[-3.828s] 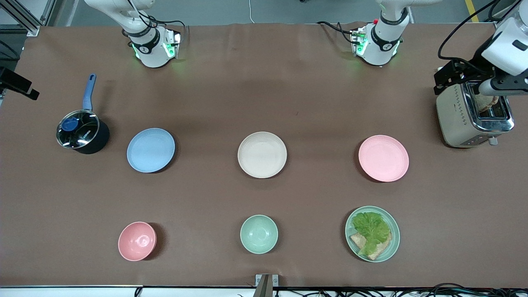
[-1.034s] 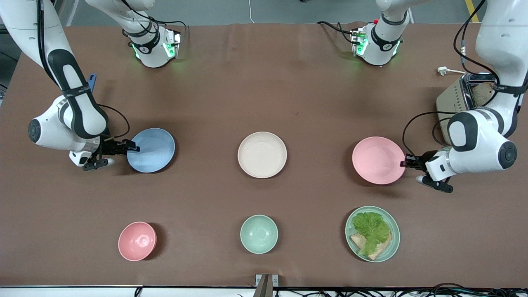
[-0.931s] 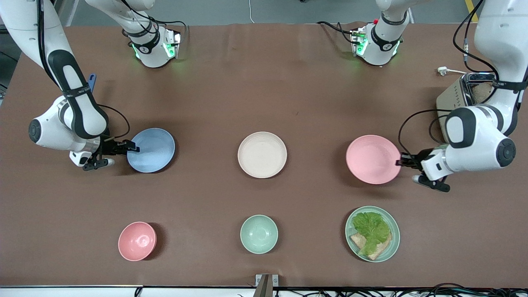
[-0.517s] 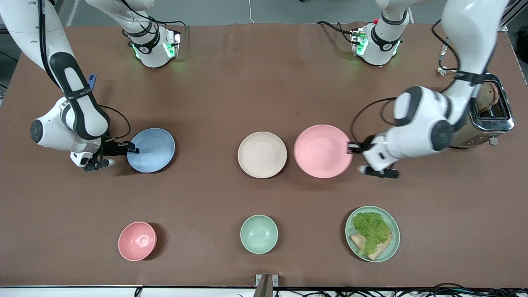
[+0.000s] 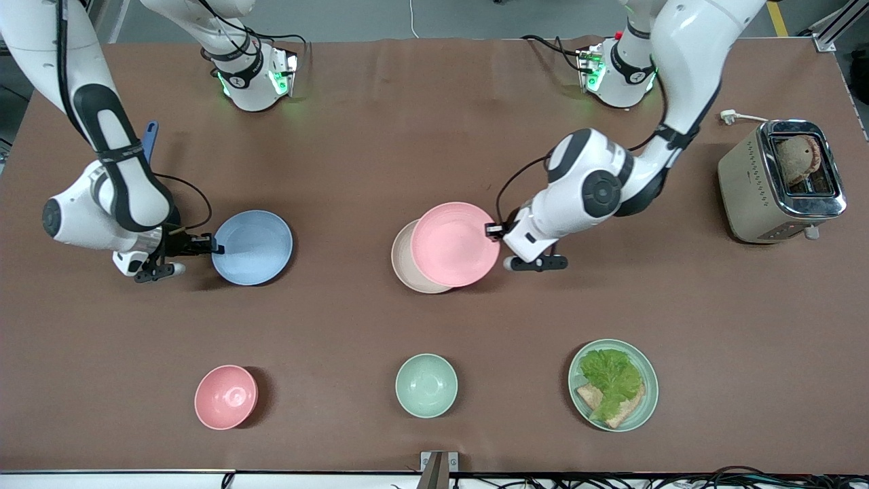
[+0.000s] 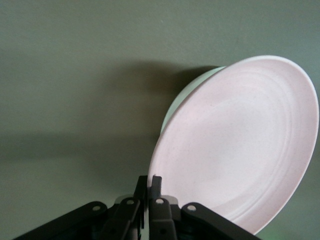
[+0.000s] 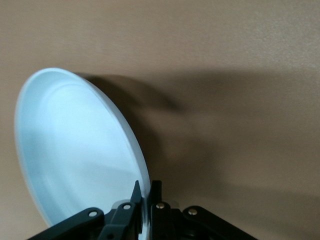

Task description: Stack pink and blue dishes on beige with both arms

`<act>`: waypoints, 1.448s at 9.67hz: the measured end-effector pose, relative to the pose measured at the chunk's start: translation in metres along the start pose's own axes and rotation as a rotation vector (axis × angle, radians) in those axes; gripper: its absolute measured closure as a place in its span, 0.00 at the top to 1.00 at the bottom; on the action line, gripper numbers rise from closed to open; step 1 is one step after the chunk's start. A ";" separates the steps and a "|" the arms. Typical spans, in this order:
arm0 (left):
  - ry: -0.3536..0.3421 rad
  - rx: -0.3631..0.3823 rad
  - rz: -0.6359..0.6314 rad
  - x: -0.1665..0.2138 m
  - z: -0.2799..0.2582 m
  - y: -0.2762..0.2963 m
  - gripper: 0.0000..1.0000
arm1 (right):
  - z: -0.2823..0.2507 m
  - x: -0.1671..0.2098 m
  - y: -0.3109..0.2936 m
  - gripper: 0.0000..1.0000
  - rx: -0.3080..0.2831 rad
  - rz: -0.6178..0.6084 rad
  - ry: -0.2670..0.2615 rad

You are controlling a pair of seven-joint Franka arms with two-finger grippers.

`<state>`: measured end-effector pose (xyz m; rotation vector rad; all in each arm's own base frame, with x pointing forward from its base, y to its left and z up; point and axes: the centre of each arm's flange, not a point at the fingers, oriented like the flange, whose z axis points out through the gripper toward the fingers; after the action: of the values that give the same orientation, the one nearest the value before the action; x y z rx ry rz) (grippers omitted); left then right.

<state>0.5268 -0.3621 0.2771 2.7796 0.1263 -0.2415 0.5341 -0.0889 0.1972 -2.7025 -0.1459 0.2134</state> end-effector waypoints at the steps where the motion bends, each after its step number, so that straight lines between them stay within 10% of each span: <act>1: 0.000 0.004 -0.005 -0.003 0.014 0.004 0.04 | -0.028 0.008 -0.001 0.07 0.044 0.014 -0.021; 6: 0.034 0.061 -0.033 -0.003 0.058 0.008 0.04 | -0.203 0.037 -0.053 0.07 0.066 0.122 -0.119; 10: 0.029 0.046 -0.032 -0.003 0.069 0.016 0.05 | -0.180 0.071 -0.188 0.07 0.014 0.224 -0.182; 14: 0.068 0.016 -0.053 0.008 0.051 0.025 0.43 | -0.154 0.055 -0.289 0.07 -0.008 0.260 -0.189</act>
<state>0.5303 -0.4028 0.2367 2.8038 0.2153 -0.1623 0.5946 0.1180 0.4502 -2.6994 0.1514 0.5464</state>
